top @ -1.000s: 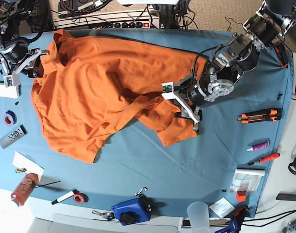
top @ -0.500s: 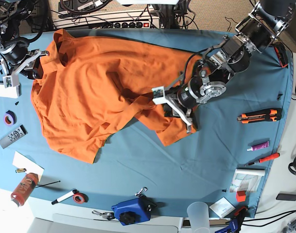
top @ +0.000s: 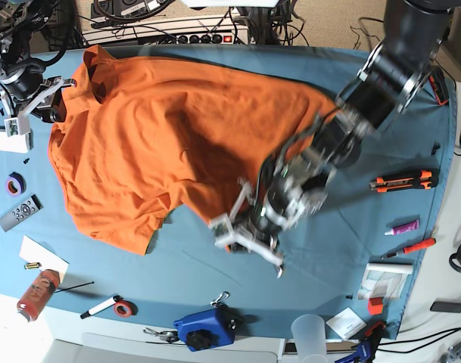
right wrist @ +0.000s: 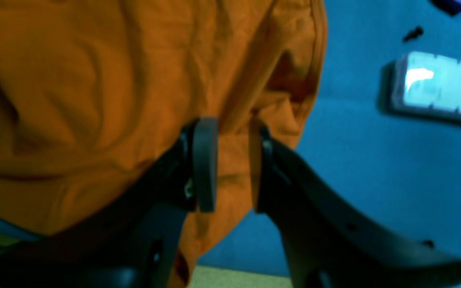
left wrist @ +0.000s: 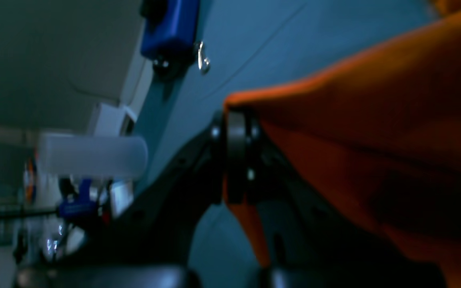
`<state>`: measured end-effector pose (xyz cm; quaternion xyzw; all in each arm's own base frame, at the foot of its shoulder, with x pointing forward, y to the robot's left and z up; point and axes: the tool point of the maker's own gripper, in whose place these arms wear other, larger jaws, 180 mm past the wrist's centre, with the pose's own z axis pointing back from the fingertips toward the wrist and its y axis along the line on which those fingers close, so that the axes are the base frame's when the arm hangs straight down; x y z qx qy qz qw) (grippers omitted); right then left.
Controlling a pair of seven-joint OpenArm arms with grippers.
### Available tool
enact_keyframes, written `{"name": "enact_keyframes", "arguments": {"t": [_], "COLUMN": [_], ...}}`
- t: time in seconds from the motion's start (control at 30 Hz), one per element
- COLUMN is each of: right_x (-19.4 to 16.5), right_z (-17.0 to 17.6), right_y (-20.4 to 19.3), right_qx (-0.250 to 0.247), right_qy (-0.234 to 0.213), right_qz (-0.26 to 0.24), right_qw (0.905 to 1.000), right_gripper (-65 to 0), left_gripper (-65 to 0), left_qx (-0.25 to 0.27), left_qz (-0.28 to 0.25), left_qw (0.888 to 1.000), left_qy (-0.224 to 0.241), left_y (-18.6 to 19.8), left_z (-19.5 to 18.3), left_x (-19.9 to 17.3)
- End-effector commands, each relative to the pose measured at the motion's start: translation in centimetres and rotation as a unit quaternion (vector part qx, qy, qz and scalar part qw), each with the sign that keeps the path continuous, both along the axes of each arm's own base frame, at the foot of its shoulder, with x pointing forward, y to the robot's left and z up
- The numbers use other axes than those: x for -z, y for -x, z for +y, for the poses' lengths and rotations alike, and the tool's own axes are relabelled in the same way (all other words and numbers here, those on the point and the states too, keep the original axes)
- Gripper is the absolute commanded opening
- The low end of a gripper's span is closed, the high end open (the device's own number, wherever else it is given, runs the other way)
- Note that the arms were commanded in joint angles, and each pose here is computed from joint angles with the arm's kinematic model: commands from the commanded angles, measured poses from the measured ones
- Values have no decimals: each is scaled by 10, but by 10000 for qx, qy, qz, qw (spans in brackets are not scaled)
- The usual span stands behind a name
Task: Layout the t-shirt on the table in an organized manner, then fold the t-shirt properly
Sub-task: 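Release with the left gripper and grasp the t-shirt hem near the blue device, then drag the hem with the left gripper toward the box cutter, straightening the shirt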
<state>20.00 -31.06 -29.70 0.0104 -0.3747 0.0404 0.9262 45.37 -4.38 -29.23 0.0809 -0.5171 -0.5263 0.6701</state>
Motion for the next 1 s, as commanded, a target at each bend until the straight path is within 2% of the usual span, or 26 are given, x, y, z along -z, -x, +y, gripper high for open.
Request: {"name": "enact_keyframes", "arguments": {"t": [0.0,0.17,0.3,0.43,0.47,0.57,0.63,0.7,0.8,0.97], "right_x": [-13,-13,-13,-14,-14,-14,-14,-14,-14,-17], "right_z": [-1,-1,-1,-1,-1,-1,-1,-1,-1,-1], "right_y": [-6,-7,-7,-7,-7,-8,-8,-8,-8,-10], "right_qx": [-53,-53,-52,-53,-53,-53,-54,-53,-53,-55], "right_qy": [76,76,73,72,70,70,72,71,70,64], "right_qz": [-237,-243,-260,-281,-280,-282,-285,-292,-296,-383], "right_qw": [9997,9997,9996,9996,9996,9996,9996,9995,9995,9992], "right_gripper": [-507,-508,-507,-507,-507,-507,-507,-507,-507,-507], "left_gripper": [-650,-650,-650,-650,-606,-383,-309,-307,-307,-369], "left_qx": [-95,-656,-635,-574,-611,-771,-917,-1200,-1924,-2682], "left_qz": [-298,-797,-940,-658,-600,-633,-716,-839,-811,-330], "left_qw": [9995,9944,9933,9956,9957,9941,9920,9877,9768,9628], "left_qy": [106,236,203,347,361,421,482,547,471,80], "left_y": [-23,-80,-100,-103,-103,-102,-104,-108,-111,-100], "left_z": [-3,7,3,0,1,5,9,18,41,69], "left_x": [-26,-59,-82,-78,-75,-70,-71,-75,-76,-71]}}
